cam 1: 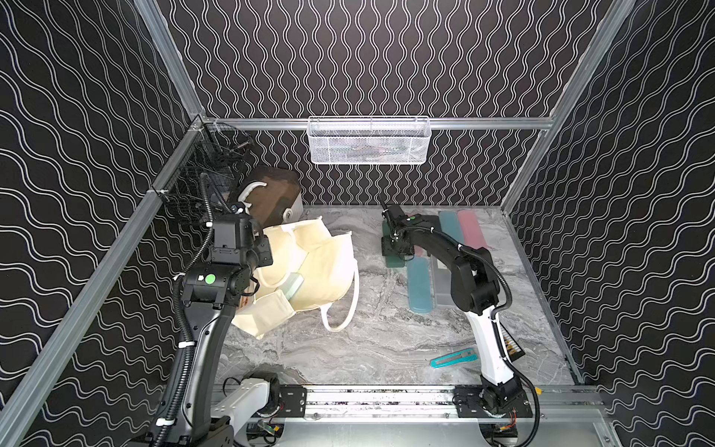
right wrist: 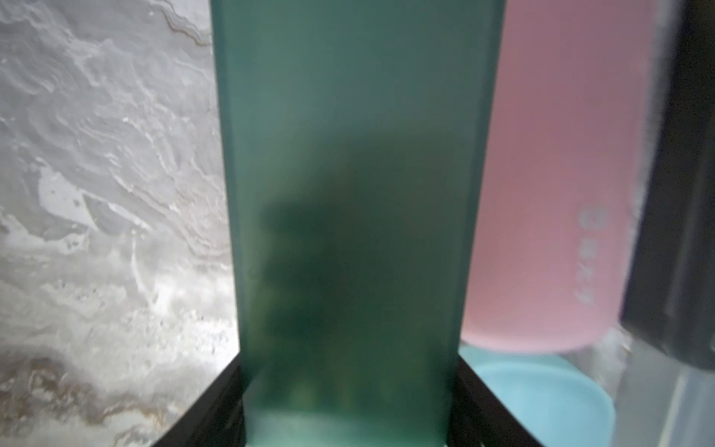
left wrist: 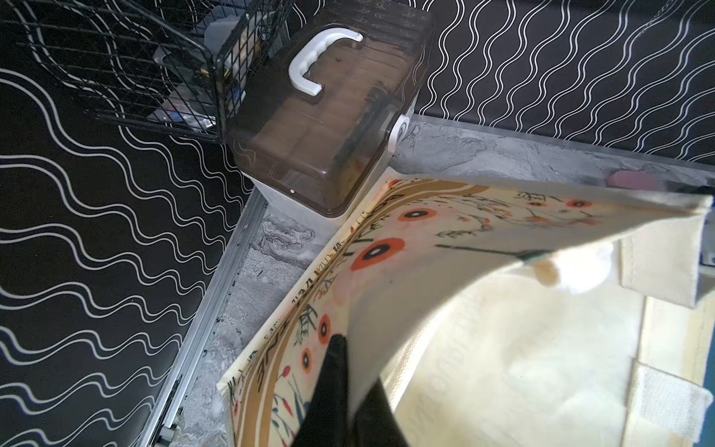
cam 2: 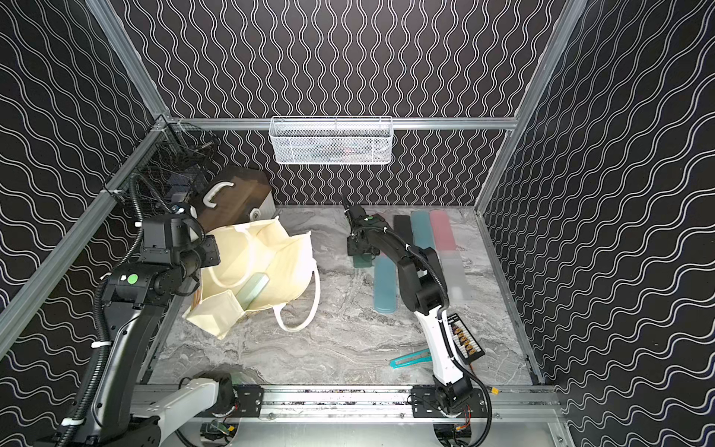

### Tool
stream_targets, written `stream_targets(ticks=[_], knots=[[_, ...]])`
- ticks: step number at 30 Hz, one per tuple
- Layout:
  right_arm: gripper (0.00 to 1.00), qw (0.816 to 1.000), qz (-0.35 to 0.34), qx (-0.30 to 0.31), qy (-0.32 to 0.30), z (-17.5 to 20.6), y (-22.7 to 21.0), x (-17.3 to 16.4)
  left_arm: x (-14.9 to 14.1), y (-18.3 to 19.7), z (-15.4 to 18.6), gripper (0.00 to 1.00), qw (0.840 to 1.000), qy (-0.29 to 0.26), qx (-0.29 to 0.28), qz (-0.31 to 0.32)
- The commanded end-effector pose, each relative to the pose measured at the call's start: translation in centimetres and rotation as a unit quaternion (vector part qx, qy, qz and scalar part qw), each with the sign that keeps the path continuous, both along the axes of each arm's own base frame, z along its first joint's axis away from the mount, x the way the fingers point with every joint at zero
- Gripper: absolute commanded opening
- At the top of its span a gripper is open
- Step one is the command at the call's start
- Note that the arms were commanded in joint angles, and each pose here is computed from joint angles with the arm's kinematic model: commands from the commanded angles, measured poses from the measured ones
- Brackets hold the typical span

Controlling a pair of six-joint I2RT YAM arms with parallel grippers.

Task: Take out the pencil case from the canvas bag
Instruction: Place the pencil case at the center of the board.

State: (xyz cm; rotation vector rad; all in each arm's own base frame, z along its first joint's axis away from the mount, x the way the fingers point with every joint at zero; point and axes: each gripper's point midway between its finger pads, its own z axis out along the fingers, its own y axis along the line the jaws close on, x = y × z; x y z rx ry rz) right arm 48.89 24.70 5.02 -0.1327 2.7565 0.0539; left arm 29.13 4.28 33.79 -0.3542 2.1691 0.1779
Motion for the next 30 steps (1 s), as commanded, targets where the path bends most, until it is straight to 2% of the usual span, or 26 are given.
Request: stream_targets(ticks=[1,15,18,22,26,30], knots=[[0.63,1.0,0.013,-0.014,-0.002,-0.2,0.0,0.8,-0.1,0.1,0.0,0.0,1.0,0.001,-0.005,0.005],[0.66,0.999,0.006,-0.034,-0.018,-1.4,0.0,4.1,0.2,-0.1,0.0,0.0,1.0,0.003,-0.007,-0.001],[0.69,0.999,0.005,-0.03,-0.021,-1.2,0.2,4.3,0.3,-0.1,0.0,0.0,1.0,0.003,-0.007,-0.001],[0.78,0.999,0.001,-0.026,-0.024,-0.8,0.2,4.6,0.2,-0.2,0.0,0.0,1.0,0.003,-0.007,-0.003],[0.81,0.999,0.002,-0.013,-0.033,0.7,0.5,4.6,0.4,-0.3,0.0,0.0,1.0,0.003,-0.009,-0.005],[0.81,0.999,0.002,0.003,-0.053,4.0,0.7,4.6,0.9,-0.6,0.3,0.0,1.0,-0.002,-0.017,-0.012]])
